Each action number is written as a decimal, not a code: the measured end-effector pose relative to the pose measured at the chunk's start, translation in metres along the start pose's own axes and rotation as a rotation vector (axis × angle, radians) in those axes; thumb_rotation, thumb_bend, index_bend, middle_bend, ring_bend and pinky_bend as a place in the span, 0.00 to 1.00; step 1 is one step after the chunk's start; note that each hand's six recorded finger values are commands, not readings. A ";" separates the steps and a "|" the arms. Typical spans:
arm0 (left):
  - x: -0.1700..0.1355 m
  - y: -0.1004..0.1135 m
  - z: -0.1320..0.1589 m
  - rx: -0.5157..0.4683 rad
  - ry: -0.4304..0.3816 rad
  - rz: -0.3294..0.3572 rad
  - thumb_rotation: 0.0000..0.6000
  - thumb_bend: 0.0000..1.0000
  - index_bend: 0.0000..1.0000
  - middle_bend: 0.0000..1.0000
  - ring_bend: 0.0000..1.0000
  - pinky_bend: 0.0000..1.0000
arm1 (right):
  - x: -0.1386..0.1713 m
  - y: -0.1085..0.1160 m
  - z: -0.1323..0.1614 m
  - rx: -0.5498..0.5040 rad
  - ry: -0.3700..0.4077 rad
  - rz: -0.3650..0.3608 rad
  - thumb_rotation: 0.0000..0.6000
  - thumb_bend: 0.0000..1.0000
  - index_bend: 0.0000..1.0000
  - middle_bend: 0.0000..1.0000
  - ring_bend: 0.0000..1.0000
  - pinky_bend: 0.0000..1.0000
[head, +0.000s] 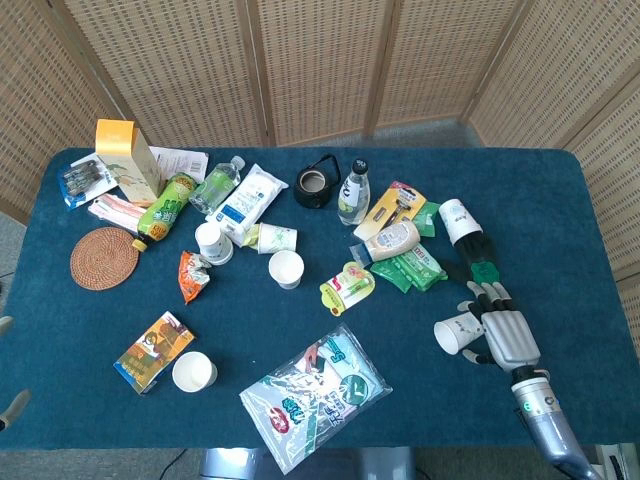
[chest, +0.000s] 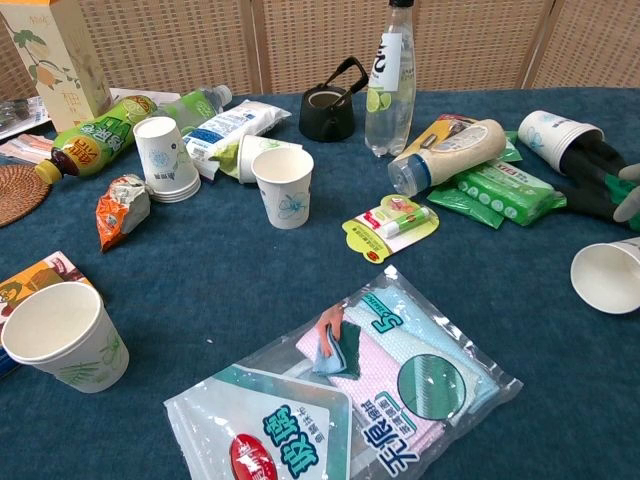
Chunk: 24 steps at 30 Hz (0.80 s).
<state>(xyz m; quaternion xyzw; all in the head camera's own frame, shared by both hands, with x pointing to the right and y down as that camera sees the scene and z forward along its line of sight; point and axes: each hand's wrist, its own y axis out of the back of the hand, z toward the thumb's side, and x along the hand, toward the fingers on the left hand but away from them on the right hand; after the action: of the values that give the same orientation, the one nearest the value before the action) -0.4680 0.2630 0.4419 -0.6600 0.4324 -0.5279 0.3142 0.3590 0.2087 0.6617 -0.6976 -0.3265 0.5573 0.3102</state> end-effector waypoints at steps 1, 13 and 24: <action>0.000 0.000 0.000 0.001 -0.001 -0.002 1.00 0.35 0.00 0.00 0.00 0.00 | -0.001 0.000 -0.002 -0.009 0.008 0.008 1.00 0.00 0.30 0.00 0.00 0.00; 0.001 -0.003 0.001 0.005 0.001 -0.009 1.00 0.35 0.00 0.00 0.00 0.00 | -0.015 -0.004 -0.008 0.028 0.047 0.080 1.00 0.01 0.30 0.00 0.00 0.00; 0.002 -0.003 0.001 0.002 0.002 -0.012 1.00 0.35 0.00 0.00 0.00 0.00 | -0.026 -0.003 -0.004 0.037 0.046 0.104 1.00 0.02 0.35 0.00 0.00 0.00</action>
<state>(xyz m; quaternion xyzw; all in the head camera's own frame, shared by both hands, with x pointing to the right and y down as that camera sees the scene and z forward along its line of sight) -0.4666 0.2625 0.4449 -0.6617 0.4283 -0.5308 0.3113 0.3585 0.1898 0.6798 -0.7206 -0.2721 0.5623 0.3008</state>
